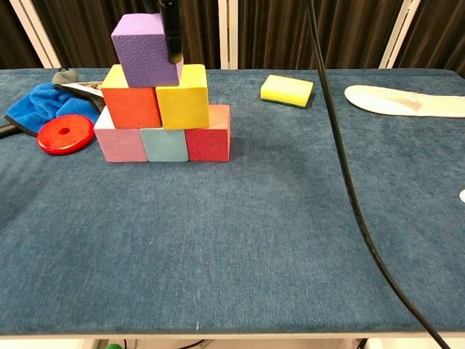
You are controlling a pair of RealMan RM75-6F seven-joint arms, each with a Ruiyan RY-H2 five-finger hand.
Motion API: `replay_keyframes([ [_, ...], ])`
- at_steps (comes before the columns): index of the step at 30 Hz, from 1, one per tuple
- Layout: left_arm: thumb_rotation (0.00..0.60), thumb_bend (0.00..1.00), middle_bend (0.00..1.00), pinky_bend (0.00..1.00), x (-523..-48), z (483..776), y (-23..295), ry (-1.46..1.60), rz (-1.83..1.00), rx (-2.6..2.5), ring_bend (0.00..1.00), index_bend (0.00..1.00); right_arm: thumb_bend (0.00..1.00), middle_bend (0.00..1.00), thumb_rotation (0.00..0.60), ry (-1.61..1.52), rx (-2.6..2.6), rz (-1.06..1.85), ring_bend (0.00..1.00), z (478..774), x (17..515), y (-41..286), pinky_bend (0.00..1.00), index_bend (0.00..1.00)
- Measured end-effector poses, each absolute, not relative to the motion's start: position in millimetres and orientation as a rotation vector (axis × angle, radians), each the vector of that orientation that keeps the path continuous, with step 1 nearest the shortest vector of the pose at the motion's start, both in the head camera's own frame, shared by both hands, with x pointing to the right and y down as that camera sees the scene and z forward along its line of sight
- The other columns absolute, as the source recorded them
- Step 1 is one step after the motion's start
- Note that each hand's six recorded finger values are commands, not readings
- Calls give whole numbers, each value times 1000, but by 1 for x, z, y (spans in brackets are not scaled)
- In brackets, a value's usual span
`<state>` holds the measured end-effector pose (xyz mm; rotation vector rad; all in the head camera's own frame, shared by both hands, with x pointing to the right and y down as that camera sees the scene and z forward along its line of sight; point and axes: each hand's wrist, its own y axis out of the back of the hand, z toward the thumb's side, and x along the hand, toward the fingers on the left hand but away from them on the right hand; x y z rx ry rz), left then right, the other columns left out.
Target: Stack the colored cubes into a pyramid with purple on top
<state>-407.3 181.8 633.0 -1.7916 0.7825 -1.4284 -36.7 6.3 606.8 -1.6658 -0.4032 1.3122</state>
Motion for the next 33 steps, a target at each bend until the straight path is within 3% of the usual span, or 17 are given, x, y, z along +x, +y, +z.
replay_keyframes([
  [6,500,174,29,168,-407,634,181,779,-1428,-1793,94,124,75,339,600,-394,-1665,1322,161,605,-37,8,0,262],
  [24,497,175,29,161,-404,632,177,768,-1420,-1789,94,124,71,216,600,-400,-1676,1336,149,600,-28,9,0,116],
  [33,520,175,29,162,-406,625,171,776,-1416,-1751,94,124,98,222,600,-517,-1704,1331,142,574,25,-4,0,110],
])
